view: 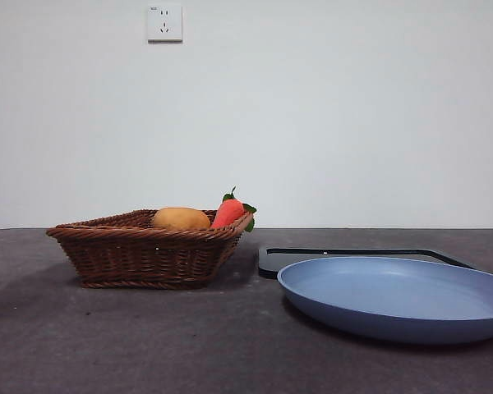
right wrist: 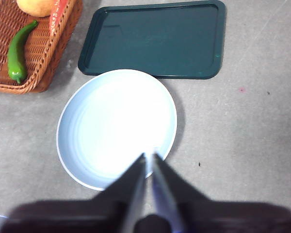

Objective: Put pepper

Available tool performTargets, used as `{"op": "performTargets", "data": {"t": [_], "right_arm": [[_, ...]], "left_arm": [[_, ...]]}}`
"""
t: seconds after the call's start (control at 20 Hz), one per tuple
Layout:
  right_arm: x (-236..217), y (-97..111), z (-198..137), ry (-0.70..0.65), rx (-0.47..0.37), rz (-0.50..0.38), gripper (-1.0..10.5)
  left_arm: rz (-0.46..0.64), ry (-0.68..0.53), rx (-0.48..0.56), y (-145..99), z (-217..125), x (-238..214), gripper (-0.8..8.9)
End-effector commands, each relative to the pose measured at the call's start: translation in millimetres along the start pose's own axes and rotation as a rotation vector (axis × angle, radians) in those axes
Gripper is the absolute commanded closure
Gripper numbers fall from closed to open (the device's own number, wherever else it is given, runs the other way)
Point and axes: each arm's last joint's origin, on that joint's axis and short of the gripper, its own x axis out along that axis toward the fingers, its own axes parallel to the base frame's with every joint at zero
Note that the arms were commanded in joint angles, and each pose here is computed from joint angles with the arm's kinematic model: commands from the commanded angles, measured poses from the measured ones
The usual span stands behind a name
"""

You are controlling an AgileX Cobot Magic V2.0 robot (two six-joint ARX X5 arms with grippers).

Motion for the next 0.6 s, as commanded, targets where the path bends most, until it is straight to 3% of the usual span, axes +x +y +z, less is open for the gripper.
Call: {"op": "performTargets", "data": {"t": [0.05, 0.15, 0.4, 0.6], "right_arm": [[-1.3, 0.9, 4.5, -0.011, -0.015, 0.004, 7.2], [2.4, 0.0, 5.7, 0.007, -0.011, 0.004, 6.5], [31.7, -7.3, 17.8, 0.104, 0.015, 0.003, 6.5], [78.4, -17.1, 31.6, 0.208, 0.050, 0.071, 6.5]], "left_arm": [[-0.002, -0.021, 0.027, -1.5, 4.5, -2.3, 4.88], [-0.002, -0.021, 0.026, -1.5, 4.5, -2.3, 4.60], [-0.004, -0.022, 0.022, -1.6, 4.5, -2.3, 4.60], [-0.005, -0.023, 0.023, -1.6, 4.7, -2.3, 4.60]]}}
